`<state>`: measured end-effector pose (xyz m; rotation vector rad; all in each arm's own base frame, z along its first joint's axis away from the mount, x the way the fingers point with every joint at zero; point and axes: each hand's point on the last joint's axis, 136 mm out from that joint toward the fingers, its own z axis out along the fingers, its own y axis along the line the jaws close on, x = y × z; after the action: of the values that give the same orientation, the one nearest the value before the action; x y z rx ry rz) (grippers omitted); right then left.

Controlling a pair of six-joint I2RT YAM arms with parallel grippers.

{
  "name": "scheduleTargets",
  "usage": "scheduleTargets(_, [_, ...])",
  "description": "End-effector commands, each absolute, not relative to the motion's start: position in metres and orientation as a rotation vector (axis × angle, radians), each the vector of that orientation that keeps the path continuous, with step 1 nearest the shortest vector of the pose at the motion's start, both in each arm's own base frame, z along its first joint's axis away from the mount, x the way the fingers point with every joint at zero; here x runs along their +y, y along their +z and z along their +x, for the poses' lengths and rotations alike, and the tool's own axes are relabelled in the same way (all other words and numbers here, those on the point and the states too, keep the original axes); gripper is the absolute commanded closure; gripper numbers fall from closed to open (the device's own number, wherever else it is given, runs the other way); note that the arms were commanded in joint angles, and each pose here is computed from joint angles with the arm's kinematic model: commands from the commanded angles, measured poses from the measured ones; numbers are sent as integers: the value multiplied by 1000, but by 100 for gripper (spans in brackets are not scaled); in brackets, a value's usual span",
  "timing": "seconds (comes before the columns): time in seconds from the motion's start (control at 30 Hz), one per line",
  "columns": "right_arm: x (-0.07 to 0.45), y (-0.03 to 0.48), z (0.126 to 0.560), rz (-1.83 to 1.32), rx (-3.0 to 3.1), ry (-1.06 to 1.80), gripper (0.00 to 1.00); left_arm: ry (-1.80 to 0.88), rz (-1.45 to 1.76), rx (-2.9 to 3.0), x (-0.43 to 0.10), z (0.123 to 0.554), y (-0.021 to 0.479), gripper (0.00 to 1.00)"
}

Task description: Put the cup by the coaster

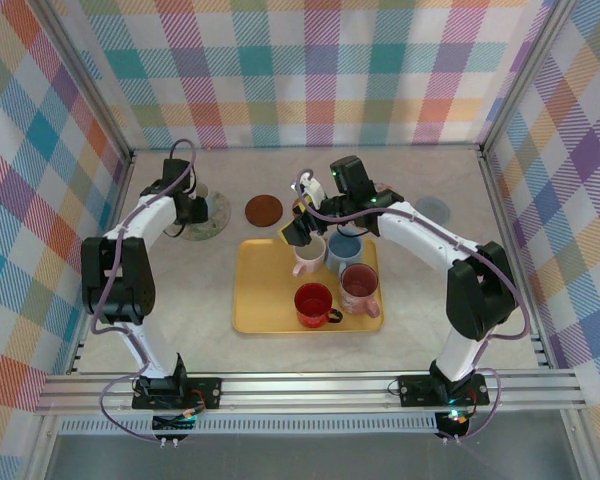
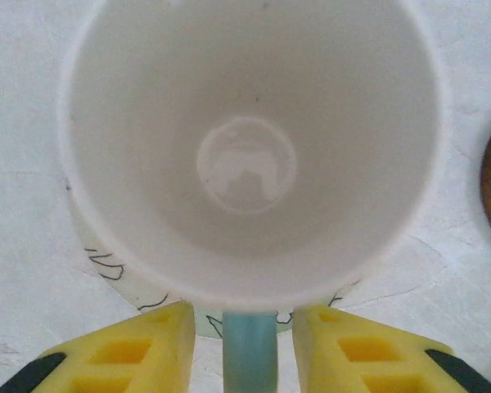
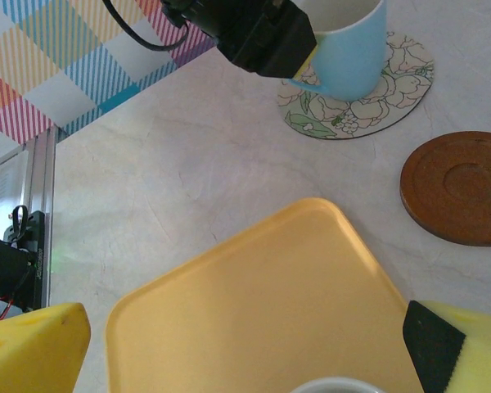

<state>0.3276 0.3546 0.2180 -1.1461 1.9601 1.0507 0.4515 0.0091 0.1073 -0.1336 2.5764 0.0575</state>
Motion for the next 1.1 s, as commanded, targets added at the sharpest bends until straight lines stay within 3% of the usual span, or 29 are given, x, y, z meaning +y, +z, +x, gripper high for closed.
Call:
scheduleTargets(0.0, [355,232,317,-1181,1910,1062,1,78,-128,2522,16,449,134,58])
scheduleTargets(0.37, [351,248,316,-1169,1857,1032,1,-72,-31,2383,-7,425,213,19])
scheduleTargets(0.73, [336,278,299,-1279,1740,923,1,-232,182,2238,-66,381,300,1])
scheduleTargets(1.07, [302,270,273,-1415,1732,728,1,-341,363,2203,-123,347,321,0])
